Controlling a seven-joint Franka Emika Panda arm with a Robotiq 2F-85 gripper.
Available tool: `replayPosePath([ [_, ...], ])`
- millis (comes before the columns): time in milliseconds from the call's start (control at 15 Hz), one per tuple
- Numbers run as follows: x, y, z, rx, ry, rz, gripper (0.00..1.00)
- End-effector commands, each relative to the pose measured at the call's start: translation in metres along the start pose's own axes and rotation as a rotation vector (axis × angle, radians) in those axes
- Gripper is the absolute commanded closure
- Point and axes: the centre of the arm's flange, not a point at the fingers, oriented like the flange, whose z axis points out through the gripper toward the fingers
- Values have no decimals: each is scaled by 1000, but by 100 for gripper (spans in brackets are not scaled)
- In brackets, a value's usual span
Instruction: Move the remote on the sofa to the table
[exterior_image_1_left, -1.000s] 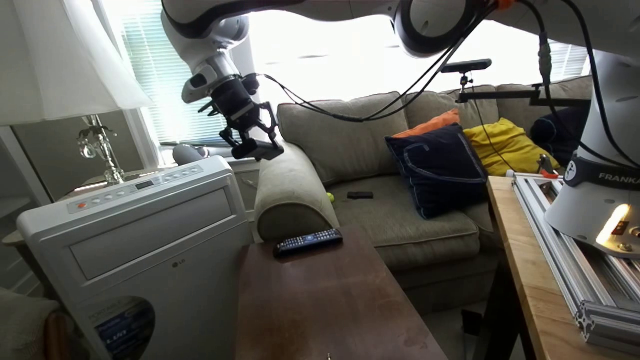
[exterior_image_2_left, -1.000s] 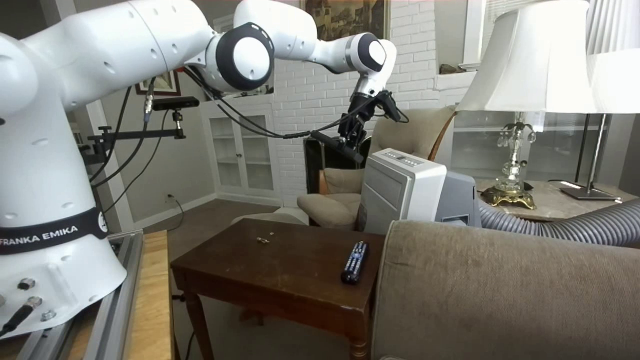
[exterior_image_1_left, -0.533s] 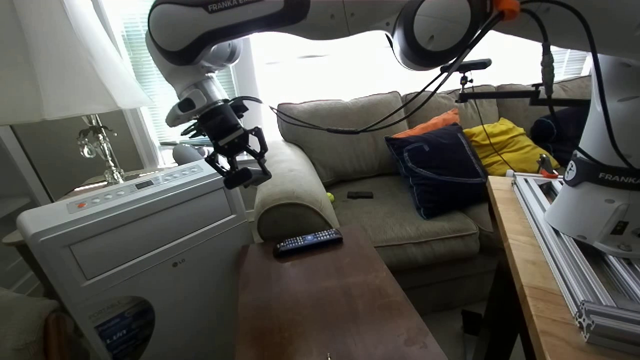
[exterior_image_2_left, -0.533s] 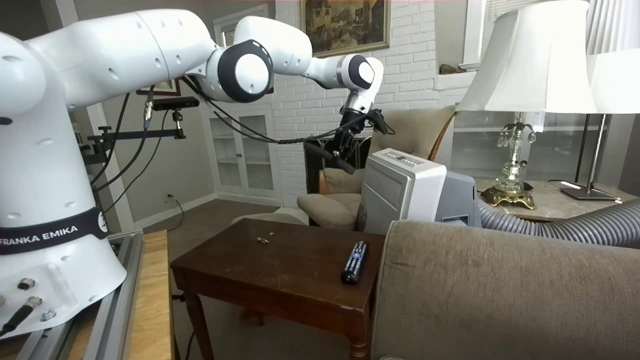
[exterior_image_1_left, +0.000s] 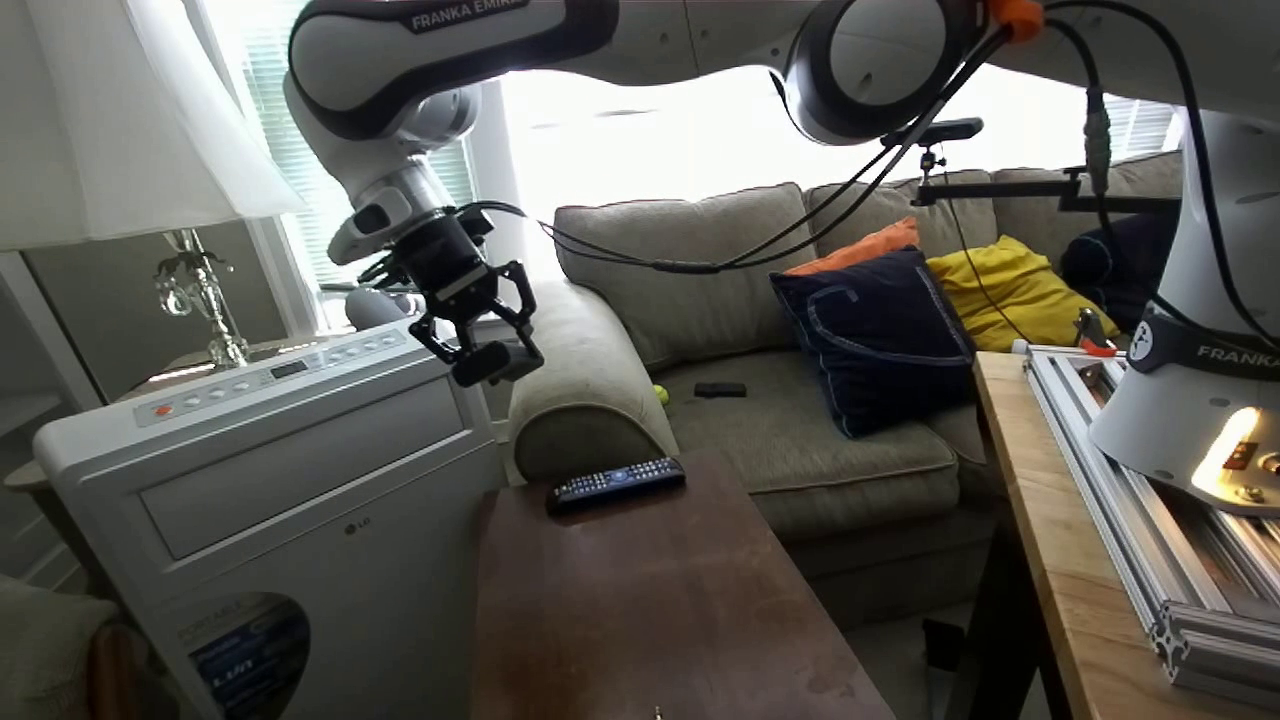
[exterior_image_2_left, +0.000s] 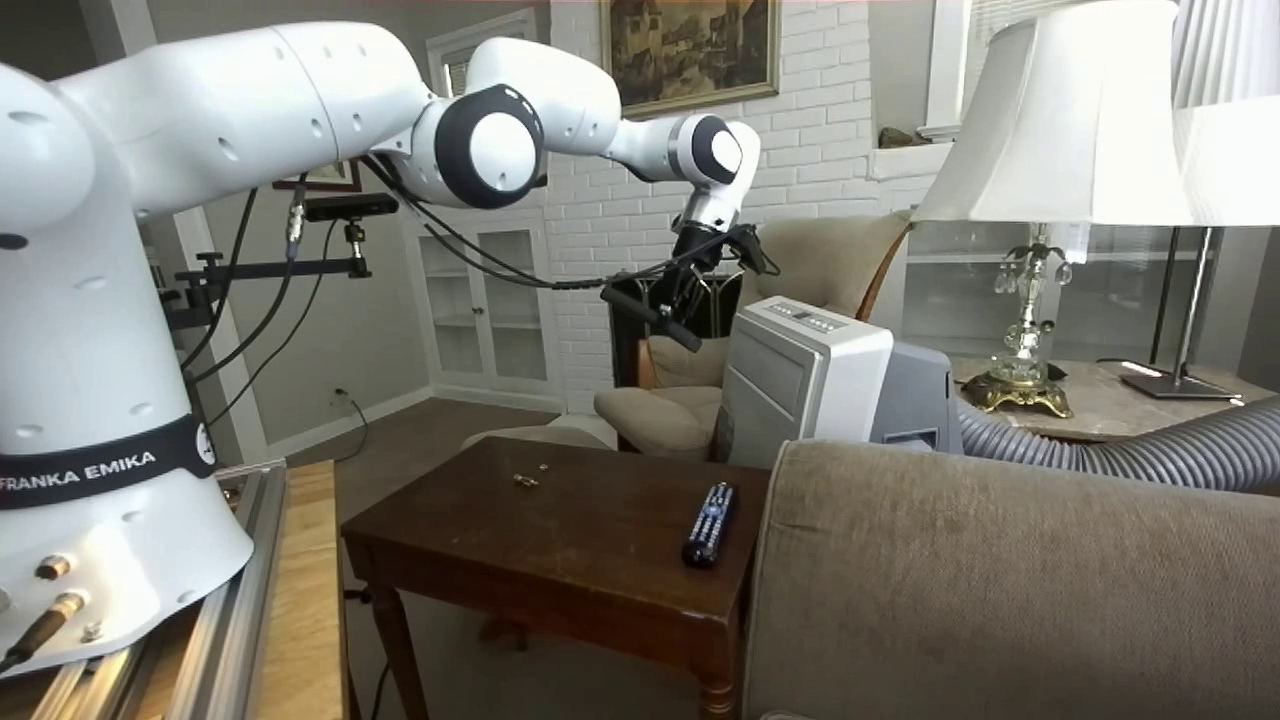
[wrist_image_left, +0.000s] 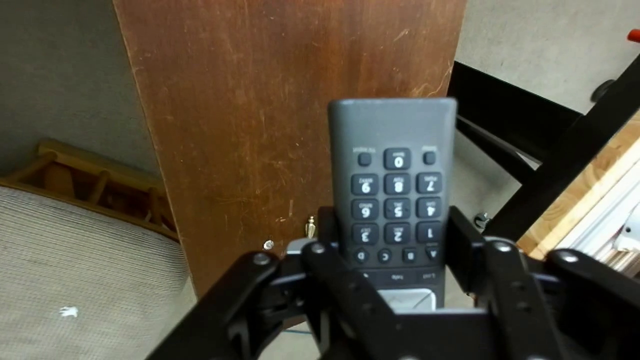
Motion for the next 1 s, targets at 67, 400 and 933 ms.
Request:
replayPosePath([
  [67, 16, -20, 7, -87, 27, 105, 72],
  [400, 41, -36, 26, -245, 40, 320, 72],
  [933, 27, 3, 61, -252, -112, 548, 72],
])
